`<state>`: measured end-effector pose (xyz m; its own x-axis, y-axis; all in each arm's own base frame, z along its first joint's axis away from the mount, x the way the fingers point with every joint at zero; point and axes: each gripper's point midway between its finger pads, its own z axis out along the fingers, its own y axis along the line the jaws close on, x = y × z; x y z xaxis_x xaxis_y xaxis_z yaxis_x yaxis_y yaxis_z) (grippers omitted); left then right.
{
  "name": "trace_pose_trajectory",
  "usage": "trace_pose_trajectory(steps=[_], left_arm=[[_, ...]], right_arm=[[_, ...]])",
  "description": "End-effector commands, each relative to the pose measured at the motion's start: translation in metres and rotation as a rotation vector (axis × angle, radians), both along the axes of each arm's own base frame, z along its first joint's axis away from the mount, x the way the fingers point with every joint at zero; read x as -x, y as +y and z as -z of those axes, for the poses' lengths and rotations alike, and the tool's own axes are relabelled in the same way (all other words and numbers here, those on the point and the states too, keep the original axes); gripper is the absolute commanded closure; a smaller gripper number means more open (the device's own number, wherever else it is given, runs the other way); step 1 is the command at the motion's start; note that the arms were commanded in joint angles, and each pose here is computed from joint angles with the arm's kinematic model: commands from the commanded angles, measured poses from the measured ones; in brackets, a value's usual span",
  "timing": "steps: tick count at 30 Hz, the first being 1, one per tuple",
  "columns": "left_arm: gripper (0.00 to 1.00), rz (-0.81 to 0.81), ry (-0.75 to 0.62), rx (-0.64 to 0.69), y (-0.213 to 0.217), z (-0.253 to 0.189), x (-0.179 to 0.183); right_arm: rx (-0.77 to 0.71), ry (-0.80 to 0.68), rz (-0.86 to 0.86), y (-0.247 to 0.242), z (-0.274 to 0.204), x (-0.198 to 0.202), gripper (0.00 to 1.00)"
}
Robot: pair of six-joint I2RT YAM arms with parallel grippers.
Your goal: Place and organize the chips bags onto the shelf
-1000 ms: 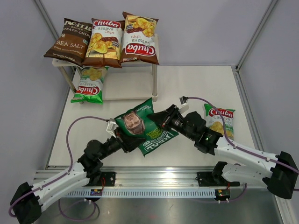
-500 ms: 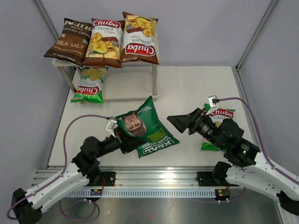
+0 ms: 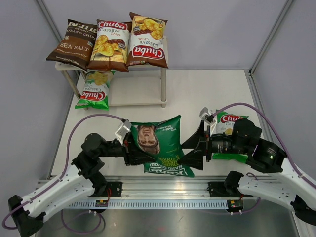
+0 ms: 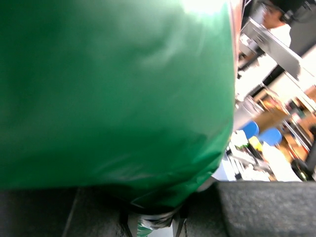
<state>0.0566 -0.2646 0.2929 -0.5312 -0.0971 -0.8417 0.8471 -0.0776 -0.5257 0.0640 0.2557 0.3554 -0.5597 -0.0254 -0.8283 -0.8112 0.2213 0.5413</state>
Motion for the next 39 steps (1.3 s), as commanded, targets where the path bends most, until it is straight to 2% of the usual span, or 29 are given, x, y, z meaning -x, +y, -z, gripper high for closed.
trace_pose_trajectory(steps=[1, 5, 9, 12, 20, 23, 24, 25, 27, 28, 30, 31, 33, 35, 37, 39], left_arm=[[0.89, 0.126, -0.103, 0.053, 0.003, -0.028, 0.02], [0.89, 0.195, -0.076, 0.052, -0.001, -0.027, 0.026], [0.87, 0.228, -0.076, 0.062, -0.002, -0.028, 0.028], [0.87, 0.25, -0.072, 0.049, -0.004, -0.025, 0.029], [0.87, 0.345, -0.098, 0.055, -0.005, -0.024, 0.043], [0.87, 0.344, -0.117, 0.057, -0.004, -0.025, 0.044], [0.86, 0.339, -0.119, 0.05, -0.004, -0.025, 0.043], [0.84, 0.328, -0.121, 0.045, -0.005, -0.026, 0.041], [0.77, 0.292, -0.123, 0.015, -0.008, -0.024, 0.035], [0.66, 0.247, -0.121, 0.011, -0.01, -0.024, 0.027], [0.57, 0.2, -0.127, 0.003, -0.011, -0.026, 0.021], [0.37, 0.164, -0.125, 0.007, -0.013, -0.028, 0.015], [0.16, 0.111, -0.116, 0.012, -0.013, -0.032, 0.008], [0.01, 0.004, -0.093, 0.009, -0.014, -0.035, -0.008], [0.01, -0.094, -0.077, 0.043, -0.01, -0.044, -0.019], [0.01, -0.163, -0.082, 0.134, 0.0, -0.061, -0.023]], right_arm=[[-0.03, -0.034, -0.21, -0.004, -0.006, 0.037, 0.04], [-0.022, -0.06, -0.164, -0.004, -0.005, 0.028, 0.03], [0.049, -0.062, 0.038, -0.003, 0.006, -0.01, 0.02], [0.062, -0.038, 0.113, 0.003, 0.009, -0.027, 0.01], [-0.007, 0.016, 0.01, 0.029, -0.002, -0.019, 0.03], [-0.029, 0.025, -0.037, 0.032, 0.001, -0.012, 0.22], [-0.045, 0.015, -0.034, 0.029, -0.002, -0.01, 0.31], [-0.055, 0.007, -0.025, 0.027, -0.004, -0.011, 0.47], [-0.082, -0.008, 0.024, 0.022, -0.007, -0.016, 0.58], [-0.097, -0.013, 0.042, 0.019, -0.009, -0.017, 0.67], [-0.141, -0.035, 0.091, 0.014, -0.014, -0.023, 0.72], [-0.16, -0.027, 0.106, 0.013, -0.015, -0.024, 0.74], [-0.208, -0.048, 0.144, 0.008, -0.023, -0.028, 0.76], [-0.242, -0.059, 0.203, 0.004, -0.027, -0.036, 0.82], [-0.292, -0.08, 0.238, -0.003, -0.037, -0.039, 0.85], [-0.353, -0.101, 0.287, -0.01, -0.047, -0.045, 0.87]])
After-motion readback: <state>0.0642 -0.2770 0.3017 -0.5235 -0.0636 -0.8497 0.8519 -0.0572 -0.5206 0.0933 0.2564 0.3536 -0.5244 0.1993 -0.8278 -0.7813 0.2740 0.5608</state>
